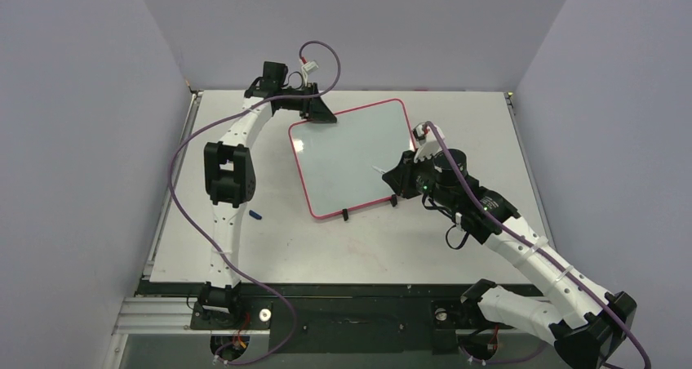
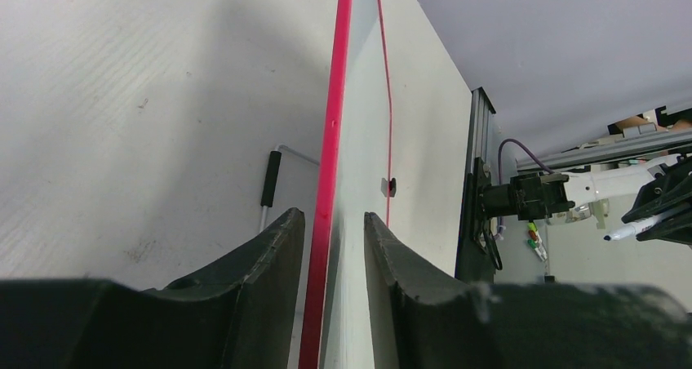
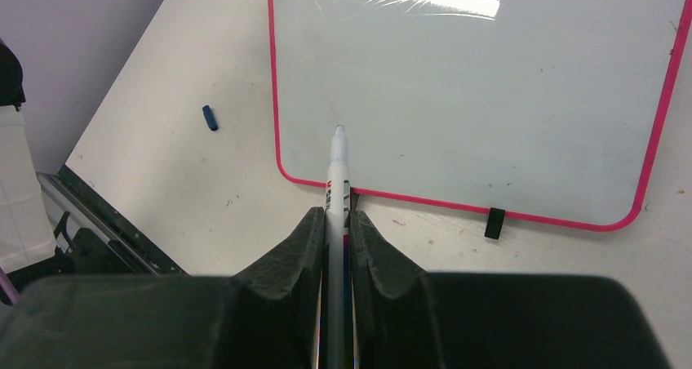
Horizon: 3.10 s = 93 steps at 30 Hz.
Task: Write a sentence on the whiteboard
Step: Hold the whiteboard on the whiteboard stand, then write a sentence on the whiteboard.
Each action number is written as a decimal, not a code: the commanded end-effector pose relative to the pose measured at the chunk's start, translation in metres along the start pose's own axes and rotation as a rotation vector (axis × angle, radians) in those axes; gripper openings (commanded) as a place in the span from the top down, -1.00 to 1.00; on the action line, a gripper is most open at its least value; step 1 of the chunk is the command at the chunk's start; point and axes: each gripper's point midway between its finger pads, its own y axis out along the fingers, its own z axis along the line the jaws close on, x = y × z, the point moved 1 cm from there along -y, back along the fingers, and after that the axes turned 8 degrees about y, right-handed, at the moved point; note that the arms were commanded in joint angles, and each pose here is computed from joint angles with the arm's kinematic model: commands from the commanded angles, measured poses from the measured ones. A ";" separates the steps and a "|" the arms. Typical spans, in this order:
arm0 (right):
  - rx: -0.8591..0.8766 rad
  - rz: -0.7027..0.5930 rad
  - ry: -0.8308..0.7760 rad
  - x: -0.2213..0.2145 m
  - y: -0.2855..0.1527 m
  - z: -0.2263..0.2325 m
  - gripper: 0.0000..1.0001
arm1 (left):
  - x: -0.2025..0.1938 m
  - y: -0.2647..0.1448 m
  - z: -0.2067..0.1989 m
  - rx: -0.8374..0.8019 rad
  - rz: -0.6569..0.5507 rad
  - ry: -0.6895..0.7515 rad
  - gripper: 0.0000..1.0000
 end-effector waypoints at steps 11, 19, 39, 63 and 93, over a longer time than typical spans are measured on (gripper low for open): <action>0.019 -0.054 -0.027 0.020 -0.005 0.015 1.00 | 0.006 0.002 -0.016 0.000 0.010 0.090 1.00; -0.004 -0.053 -0.052 0.024 -0.002 0.027 1.00 | 0.002 -0.001 -0.030 0.055 0.053 0.193 1.00; -0.019 -0.045 -0.097 0.032 0.022 0.068 1.00 | 0.004 -0.009 -0.056 0.124 0.057 0.323 1.00; -0.089 0.016 -0.160 0.019 0.128 0.107 1.00 | 0.000 -0.013 -0.055 0.160 0.057 0.336 1.00; -0.120 0.047 -0.126 0.024 0.188 0.088 1.00 | 0.003 -0.016 -0.060 0.173 0.047 0.354 1.00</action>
